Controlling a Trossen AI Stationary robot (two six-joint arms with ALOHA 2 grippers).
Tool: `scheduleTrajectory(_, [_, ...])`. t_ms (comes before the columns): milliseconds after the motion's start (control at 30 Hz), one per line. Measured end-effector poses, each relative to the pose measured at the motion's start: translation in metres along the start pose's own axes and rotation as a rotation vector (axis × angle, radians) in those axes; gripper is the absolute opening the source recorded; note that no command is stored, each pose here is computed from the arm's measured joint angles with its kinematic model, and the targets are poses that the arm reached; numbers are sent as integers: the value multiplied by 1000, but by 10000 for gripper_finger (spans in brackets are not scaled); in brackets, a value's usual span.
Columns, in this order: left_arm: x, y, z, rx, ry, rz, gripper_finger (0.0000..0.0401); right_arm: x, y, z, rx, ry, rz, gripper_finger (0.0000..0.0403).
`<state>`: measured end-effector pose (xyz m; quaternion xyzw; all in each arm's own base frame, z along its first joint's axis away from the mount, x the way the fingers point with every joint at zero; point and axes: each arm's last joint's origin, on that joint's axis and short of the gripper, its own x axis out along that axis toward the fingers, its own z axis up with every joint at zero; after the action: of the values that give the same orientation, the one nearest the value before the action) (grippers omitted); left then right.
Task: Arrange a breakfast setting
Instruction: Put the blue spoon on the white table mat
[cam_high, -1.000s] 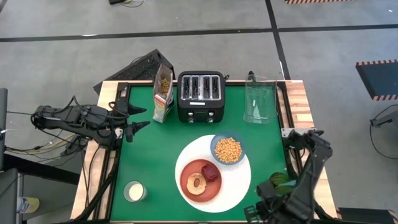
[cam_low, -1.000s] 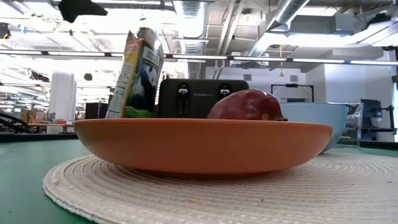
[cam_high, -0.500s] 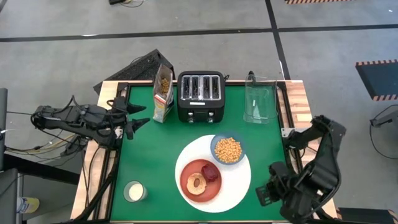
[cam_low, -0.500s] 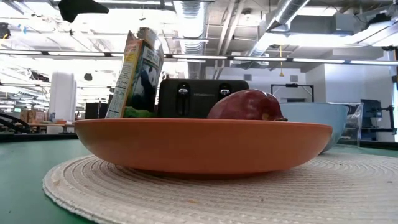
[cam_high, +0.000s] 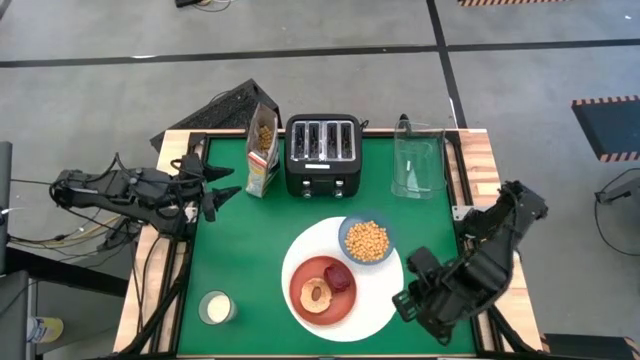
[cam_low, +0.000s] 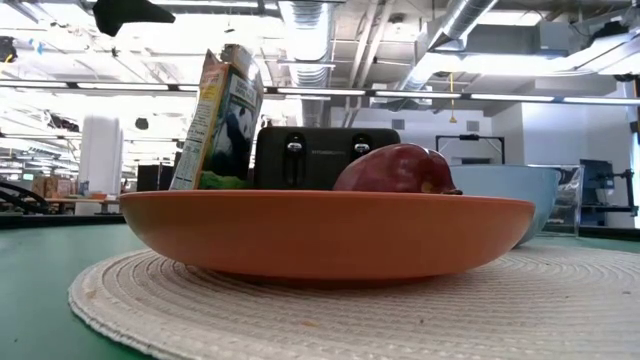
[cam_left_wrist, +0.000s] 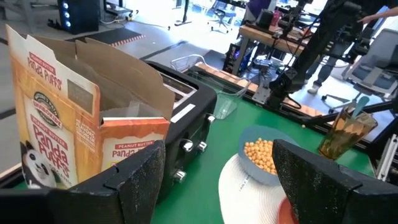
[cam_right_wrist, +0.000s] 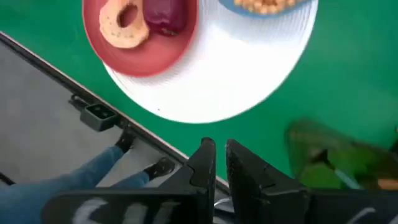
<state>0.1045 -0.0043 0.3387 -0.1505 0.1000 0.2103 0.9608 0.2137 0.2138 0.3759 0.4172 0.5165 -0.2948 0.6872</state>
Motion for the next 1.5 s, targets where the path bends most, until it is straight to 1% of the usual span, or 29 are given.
scheduleTrajectory(133, [0, 0, 0, 0, 2, 0, 283, 4, 4, 8, -49, -18, -11, 60])
scheduleTrajectory(233, [0, 0, -1, 3, 6, 2, 283, 7, 3, 12, -55, 25, -60, 60])
scheduleTrajectory(333, [0, 0, -1, 3, 6, 2, 283, 7, 1, 11, -56, 73, -83, 60])
scheduleTrajectory(433, [0, 0, -1, 3, 6, 2, 283, 7, 1, 9, -15, 116, -93, 63])
scheduleTrajectory(633, [0, 0, -1, 3, 5, 2, 283, 6, -1, -2, 16, 119, -100, 85])
scheduleTrajectory(700, [0, 0, -1, 3, 5, 2, 283, 6, -2, -7, 7, 103, -95, 93])
scheduleTrajectory(833, [0, 0, 0, 3, 5, 2, 283, 5, -3, -13, -6, 106, -82, 97])
scheduleTrajectory(1067, [0, 0, 0, 2, 4, 2, 283, 5, -3, -13, -5, 116, -84, 104])
scheduleTrajectory(1167, [0, 1, 0, 3, -3, 18, 283, 4, -3, -15, -9, 146, -89, 118])
scheduleTrajectory(1267, [0, 1, 0, 3, -4, 21, 283, 4, -4, -19, -16, 153, -93, 141])
scheduleTrajectory(1333, [0, 1, 0, 3, -4, 21, 283, 4, -7, -22, 32, 153, -115, 158])
scheduleTrajectory(1400, [0, 1, 0, 0, -4, 21, 283, 9, -12, -25, 126, 145, -155, 171])
scheduleTrajectory(1500, [0, 1, 0, -2, -5, 21, 283, 12, -28, -44, 221, 155, -216, 183])
